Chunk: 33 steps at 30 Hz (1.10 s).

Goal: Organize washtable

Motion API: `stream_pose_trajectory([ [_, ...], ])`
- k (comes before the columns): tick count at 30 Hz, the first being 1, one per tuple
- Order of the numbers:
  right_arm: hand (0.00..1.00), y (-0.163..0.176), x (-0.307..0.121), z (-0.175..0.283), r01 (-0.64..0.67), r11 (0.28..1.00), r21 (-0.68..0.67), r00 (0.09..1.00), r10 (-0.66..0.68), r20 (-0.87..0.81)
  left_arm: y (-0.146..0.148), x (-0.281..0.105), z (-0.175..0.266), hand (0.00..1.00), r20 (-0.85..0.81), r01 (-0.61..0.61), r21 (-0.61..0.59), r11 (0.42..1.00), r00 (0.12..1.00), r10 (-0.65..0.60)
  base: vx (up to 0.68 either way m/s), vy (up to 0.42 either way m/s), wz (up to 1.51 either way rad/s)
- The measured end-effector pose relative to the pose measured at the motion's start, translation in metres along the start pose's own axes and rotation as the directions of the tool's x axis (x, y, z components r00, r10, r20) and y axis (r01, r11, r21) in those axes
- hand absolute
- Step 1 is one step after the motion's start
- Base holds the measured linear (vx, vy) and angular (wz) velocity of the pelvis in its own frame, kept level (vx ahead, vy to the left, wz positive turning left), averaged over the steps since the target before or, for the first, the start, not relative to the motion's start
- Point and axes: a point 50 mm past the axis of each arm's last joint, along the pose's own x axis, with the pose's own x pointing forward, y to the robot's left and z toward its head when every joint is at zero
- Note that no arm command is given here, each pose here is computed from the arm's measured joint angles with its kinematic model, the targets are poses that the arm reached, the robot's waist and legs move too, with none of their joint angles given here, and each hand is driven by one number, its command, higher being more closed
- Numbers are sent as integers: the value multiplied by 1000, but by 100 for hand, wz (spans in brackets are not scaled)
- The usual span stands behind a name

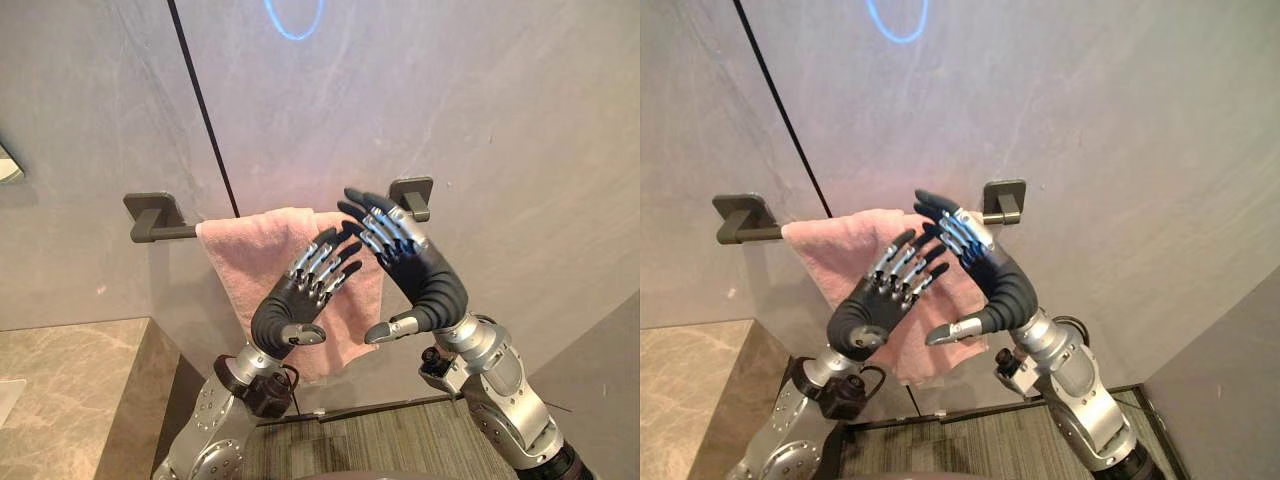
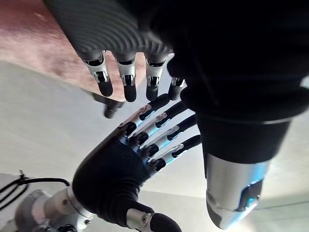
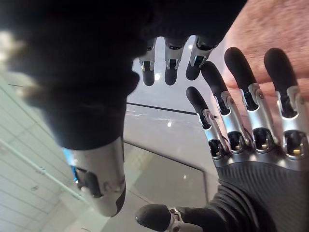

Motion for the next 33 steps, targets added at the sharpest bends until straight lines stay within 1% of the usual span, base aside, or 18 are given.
stream_pose_trajectory([
  [4, 0, 0, -8, -11, -22, 1000, 4, 997, 23, -77, 3, -6, -7, 0, -93, 11, 14, 1000, 996, -10, 0, 0, 0],
  [9, 0, 1, -16, -29, -34, 999, -1, 985, 33, -168, 12, -13, -19, 0, -172, -19, 36, 999, 985, 24, 0, 0, 0],
  [14, 0, 2, -22, -42, -50, 999, -2, 972, 48, -232, 18, -18, -28, 0, -234, -23, 93, 995, 971, 44, 0, 0, 0],
  [18, 0, 3, -29, -58, -51, 999, -9, 951, 46, -307, 24, -22, -41, 0, -290, -44, 144, 989, 953, 84, 0, 0, 0],
  [25, 0, 5, -30, -71, -29, 999, -23, 940, 19, -340, 32, -24, -49, 0, -305, -88, 197, 976, 941, 146, 0, 0, 0],
  [33, 0, 8, -26, -82, -19, 998, -56, 935, -2, -354, 48, -26, -51, 0, -282, -174, 253, 952, 928, 245, 7, -1, 2],
])
